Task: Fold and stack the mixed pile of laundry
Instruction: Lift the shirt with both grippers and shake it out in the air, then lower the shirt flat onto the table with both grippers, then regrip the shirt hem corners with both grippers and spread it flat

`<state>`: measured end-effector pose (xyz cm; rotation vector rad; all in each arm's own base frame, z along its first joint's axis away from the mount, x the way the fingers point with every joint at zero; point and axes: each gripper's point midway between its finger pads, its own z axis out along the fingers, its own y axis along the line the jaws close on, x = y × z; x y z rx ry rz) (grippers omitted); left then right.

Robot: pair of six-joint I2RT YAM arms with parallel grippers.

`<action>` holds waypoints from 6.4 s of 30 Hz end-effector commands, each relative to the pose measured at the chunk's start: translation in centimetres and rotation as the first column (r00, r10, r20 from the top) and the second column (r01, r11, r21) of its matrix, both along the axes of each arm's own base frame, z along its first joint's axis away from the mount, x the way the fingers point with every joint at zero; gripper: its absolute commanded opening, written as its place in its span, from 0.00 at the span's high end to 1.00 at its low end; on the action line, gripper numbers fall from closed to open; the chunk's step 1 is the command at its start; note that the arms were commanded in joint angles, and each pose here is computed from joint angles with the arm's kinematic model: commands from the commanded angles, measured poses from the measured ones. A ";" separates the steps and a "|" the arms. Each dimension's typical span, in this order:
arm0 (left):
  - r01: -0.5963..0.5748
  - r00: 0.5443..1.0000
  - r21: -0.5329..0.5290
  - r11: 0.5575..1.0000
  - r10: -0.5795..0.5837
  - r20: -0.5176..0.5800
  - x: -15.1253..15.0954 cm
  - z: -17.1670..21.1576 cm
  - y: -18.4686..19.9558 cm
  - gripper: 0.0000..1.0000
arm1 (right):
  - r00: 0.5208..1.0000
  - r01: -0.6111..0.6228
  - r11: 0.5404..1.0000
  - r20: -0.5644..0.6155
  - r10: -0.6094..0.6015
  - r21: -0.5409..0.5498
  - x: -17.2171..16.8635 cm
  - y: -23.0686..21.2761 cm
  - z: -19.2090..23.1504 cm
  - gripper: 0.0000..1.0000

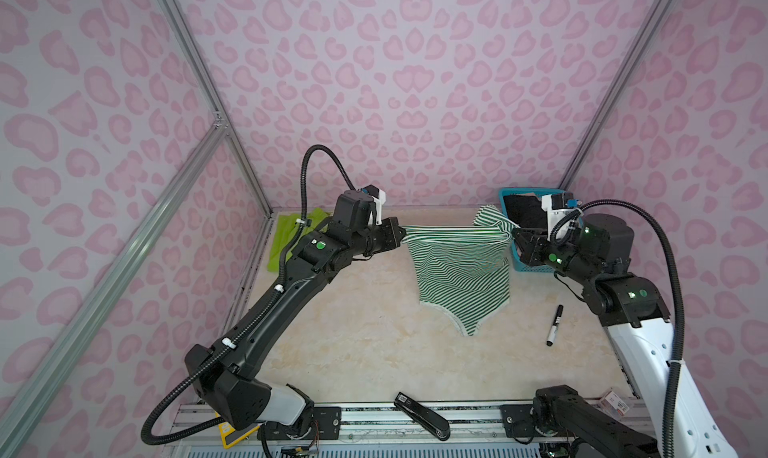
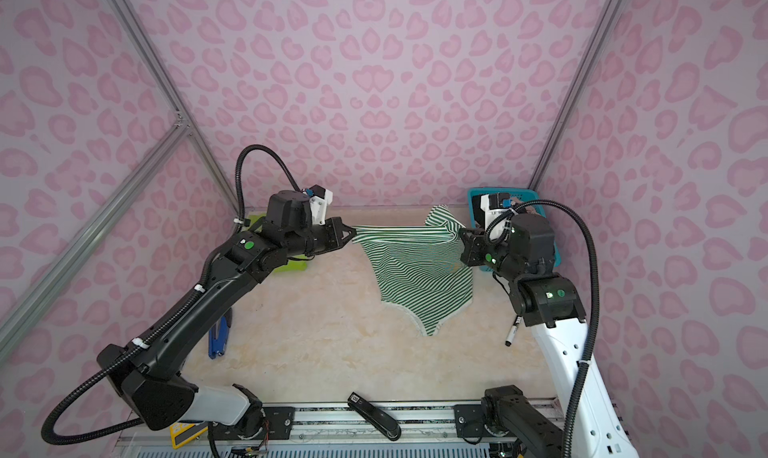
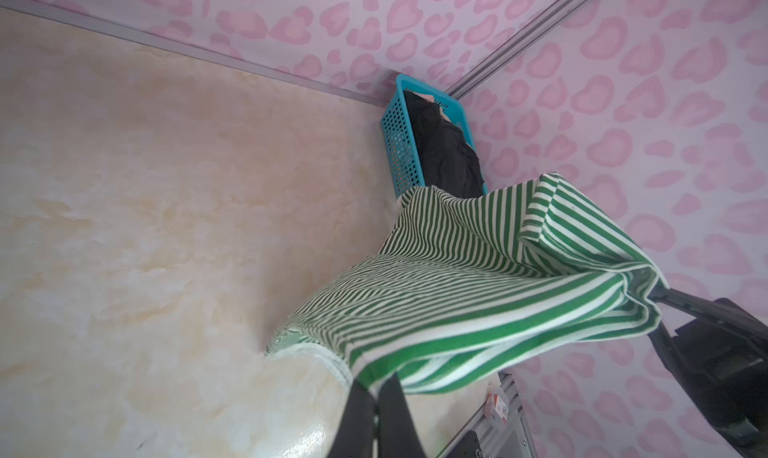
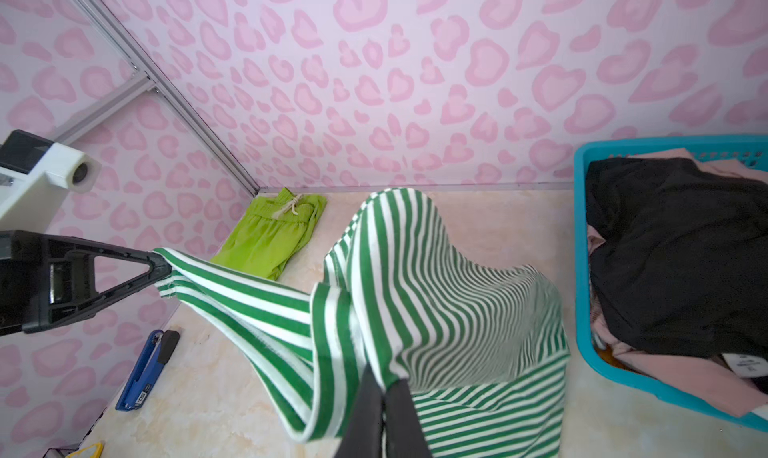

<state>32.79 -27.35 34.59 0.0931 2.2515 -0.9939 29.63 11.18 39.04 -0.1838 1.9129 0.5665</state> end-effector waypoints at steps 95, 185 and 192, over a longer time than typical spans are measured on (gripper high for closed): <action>0.094 0.851 0.339 0.936 0.101 -0.515 -8.1 -31.1 2.6 0.35 | 0.604 -0.098 0.952 -0.778 -0.173 -0.288 -0.7 2.2 -34.4 0.49; -0.088 0.803 0.484 0.871 0.349 -0.483 5.9 -27.0 15.1 0.49 | 0.604 0.051 0.984 -0.780 -0.166 -0.170 4.3 -2.3 -31.4 0.68; -0.169 0.835 0.426 0.889 0.359 -0.418 1.9 -23.8 14.7 0.43 | 0.608 0.062 0.974 -0.765 -0.210 -0.218 1.6 -3.3 -31.1 0.55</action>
